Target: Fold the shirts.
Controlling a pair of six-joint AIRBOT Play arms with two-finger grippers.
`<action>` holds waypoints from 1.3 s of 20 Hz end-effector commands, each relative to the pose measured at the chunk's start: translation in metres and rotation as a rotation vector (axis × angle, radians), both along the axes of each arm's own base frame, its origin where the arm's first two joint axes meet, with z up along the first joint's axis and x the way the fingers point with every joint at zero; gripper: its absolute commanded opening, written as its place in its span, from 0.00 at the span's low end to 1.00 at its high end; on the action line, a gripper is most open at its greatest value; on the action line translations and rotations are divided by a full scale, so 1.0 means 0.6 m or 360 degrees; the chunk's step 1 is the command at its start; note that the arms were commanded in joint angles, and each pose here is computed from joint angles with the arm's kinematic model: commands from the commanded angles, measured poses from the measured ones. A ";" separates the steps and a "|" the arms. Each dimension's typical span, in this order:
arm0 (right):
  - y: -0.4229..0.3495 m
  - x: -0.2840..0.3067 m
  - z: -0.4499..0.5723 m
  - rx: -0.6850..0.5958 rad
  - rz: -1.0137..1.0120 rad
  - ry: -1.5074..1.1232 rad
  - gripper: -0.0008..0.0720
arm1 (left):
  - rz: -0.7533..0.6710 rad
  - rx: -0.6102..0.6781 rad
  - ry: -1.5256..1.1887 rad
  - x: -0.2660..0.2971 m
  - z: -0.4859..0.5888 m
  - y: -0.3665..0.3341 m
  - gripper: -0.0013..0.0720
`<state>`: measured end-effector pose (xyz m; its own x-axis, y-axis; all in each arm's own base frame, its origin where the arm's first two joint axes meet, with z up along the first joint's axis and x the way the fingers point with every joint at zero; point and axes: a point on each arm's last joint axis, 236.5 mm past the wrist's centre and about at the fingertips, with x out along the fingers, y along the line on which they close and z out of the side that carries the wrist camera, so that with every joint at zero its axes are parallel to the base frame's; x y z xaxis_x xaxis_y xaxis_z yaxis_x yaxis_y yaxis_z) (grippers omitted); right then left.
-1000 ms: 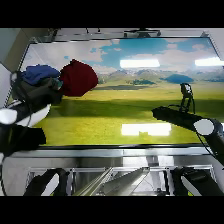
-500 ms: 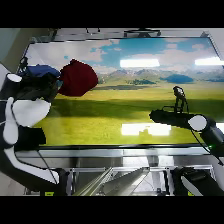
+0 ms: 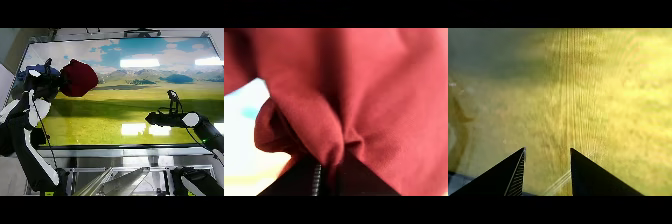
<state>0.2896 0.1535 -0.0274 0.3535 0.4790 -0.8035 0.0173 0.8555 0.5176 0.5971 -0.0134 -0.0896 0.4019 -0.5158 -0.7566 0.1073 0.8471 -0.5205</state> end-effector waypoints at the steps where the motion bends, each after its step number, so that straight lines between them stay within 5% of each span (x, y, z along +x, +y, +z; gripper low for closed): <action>1: 0.001 -0.004 -0.004 0.0000 0.0008 0.0023 0.45 | -0.0101 -0.0127 0.0033 -0.019 0.034 -0.035 0.03; 7: -0.013 0.009 0.020 -0.0008 0.0003 -0.0065 0.45 | -0.0625 -0.0755 -0.0168 -0.123 0.330 -0.241 0.03; 14: -0.061 -0.005 0.068 -0.0032 0.0039 -0.0120 0.46 | -0.1188 -0.0791 0.0176 -0.378 0.342 -0.541 0.03; 15: -0.064 -0.009 0.069 -0.0030 0.0036 -0.0108 0.55 | -0.1232 -0.0791 0.0230 -0.406 0.326 -0.572 0.07; 16: -0.064 -0.014 0.068 -0.0027 0.0044 -0.0090 0.83 | -0.1278 -0.0789 0.0280 -0.432 0.312 -0.597 0.35; 17: -0.063 -0.020 0.066 -0.0025 0.0057 -0.0069 0.94 | -0.1324 -0.0786 0.0318 -0.453 0.301 -0.618 0.47; 23: -0.054 -0.051 0.059 -0.0038 0.0206 -0.0005 0.94 | -0.1318 -0.0735 0.0297 -0.413 0.339 -0.582 0.47; 26: -0.060 -0.029 0.060 -0.0076 0.0215 -0.0105 0.94 | -0.1090 -0.0368 0.0482 -0.370 0.265 -0.456 0.47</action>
<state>0.2665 0.1191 0.0088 0.3217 0.4934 -0.8081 -0.0915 0.8657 0.4921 0.3599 -0.3429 0.0998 -0.3003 -0.8278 -0.4739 0.4510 0.3145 -0.8353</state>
